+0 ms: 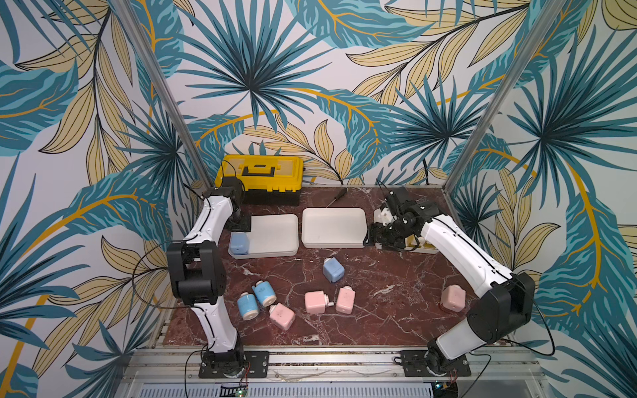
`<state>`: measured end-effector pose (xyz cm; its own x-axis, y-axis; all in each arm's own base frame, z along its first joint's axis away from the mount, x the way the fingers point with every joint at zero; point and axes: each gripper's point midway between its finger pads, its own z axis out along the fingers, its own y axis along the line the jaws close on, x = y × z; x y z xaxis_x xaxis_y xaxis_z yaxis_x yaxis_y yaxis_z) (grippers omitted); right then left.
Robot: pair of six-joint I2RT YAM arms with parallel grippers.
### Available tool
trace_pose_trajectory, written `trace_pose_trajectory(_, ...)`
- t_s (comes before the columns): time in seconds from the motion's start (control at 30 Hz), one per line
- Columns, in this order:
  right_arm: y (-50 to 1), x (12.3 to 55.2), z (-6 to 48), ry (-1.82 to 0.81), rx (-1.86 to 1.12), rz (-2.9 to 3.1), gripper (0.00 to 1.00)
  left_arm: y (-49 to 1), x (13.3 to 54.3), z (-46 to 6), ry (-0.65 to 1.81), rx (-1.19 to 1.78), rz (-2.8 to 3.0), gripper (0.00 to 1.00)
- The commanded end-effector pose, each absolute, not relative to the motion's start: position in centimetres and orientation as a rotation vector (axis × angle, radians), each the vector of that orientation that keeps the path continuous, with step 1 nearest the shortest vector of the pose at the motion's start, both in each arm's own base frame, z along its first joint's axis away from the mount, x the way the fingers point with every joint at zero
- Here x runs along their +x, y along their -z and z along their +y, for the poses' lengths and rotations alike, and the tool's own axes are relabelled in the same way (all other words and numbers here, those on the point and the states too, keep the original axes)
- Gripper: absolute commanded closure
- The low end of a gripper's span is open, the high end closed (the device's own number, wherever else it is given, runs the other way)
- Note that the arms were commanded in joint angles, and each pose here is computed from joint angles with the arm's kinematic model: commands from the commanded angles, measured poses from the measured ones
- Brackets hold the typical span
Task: Place the pencil sharpeners by color into the storage box
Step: Place the pencil sharpener in the storage box, then move the pencil sharpener to the center of the board.
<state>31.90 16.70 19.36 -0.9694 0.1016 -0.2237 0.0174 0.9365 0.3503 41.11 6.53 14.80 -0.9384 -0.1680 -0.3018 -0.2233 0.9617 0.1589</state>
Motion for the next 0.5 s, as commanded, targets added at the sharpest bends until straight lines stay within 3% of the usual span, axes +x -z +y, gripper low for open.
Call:
trace_pose_trajectory(0.0,-20.1,30.8,17.1,-0.479,0.01,2.861,0.25,-17.8,41.1,6.3,-0.212,-0.364,2.739,0.17)
trace_pose_trajectory(0.27,-20.3,30.6,19.7,-0.323,-0.219,2.877,0.23,-20.9,39.0,0.8,-0.056,-0.39,2.66,0.17)
trace_pose_trajectory(0.47,-19.7,30.8,21.2,-0.27,-0.297,2.891,0.22,-19.6,34.0,-3.5,0.099,-0.543,2.715,0.18)
